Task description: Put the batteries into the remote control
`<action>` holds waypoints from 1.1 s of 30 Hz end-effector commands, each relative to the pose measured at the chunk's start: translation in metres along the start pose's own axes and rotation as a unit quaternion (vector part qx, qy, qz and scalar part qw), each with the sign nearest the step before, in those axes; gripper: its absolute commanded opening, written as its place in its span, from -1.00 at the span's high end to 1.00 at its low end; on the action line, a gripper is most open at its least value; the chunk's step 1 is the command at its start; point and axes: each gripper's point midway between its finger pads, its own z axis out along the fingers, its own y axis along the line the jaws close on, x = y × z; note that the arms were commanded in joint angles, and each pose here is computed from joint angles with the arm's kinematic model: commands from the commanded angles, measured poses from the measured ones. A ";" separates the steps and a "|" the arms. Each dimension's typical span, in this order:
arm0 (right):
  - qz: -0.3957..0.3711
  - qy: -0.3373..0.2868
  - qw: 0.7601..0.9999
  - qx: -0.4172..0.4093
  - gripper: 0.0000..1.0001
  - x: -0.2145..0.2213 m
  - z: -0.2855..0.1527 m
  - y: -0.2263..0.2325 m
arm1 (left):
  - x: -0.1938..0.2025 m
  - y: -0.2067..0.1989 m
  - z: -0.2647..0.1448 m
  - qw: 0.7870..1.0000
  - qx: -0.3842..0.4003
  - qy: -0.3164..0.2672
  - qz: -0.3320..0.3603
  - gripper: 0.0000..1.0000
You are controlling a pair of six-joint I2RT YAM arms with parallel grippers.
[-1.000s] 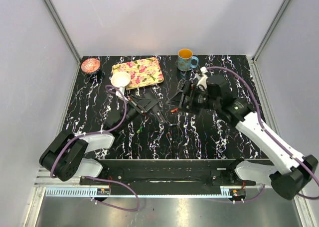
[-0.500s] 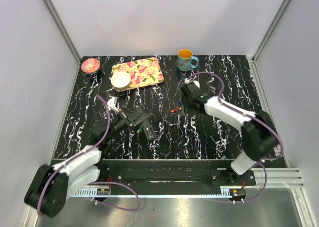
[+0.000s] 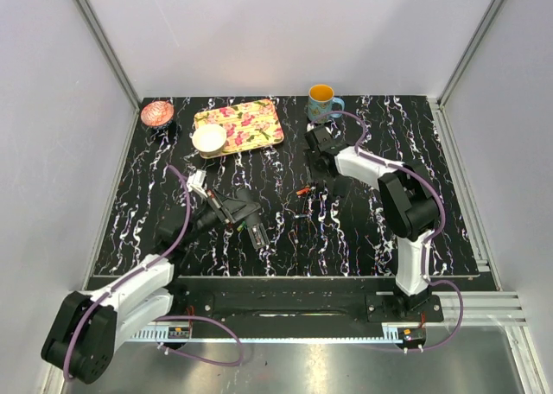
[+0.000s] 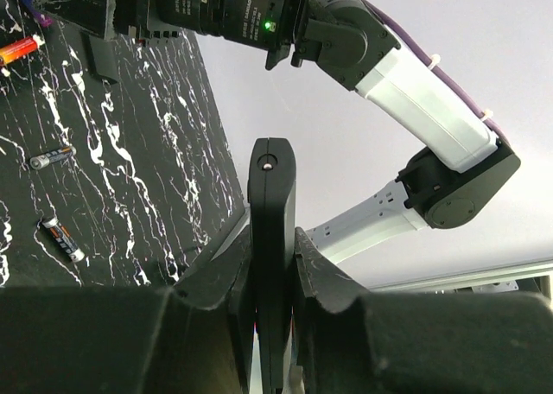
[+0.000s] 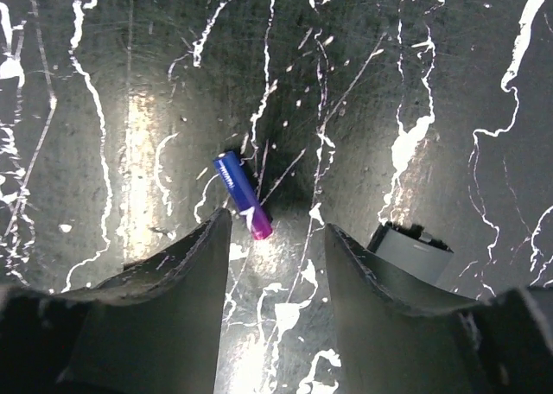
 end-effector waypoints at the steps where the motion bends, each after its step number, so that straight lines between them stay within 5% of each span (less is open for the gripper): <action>1: -0.004 -0.023 0.999 -0.028 -0.08 -0.022 0.006 0.001 | 0.002 -0.013 -0.003 0.999 0.036 0.010 0.013 1.00; 15: -0.019 -0.006 0.999 -0.040 0.16 -0.015 0.023 0.005 | -0.001 -0.009 0.000 0.999 0.034 0.012 0.011 1.00; 24: -0.016 -0.022 1.000 -0.008 -0.48 -0.029 0.014 -0.005 | 0.001 -0.005 -0.001 0.999 0.030 0.015 0.009 1.00; 33: 0.021 -0.060 0.996 -0.056 -0.45 -0.049 -0.027 0.013 | 0.002 -0.005 -0.001 0.999 0.032 0.017 0.009 1.00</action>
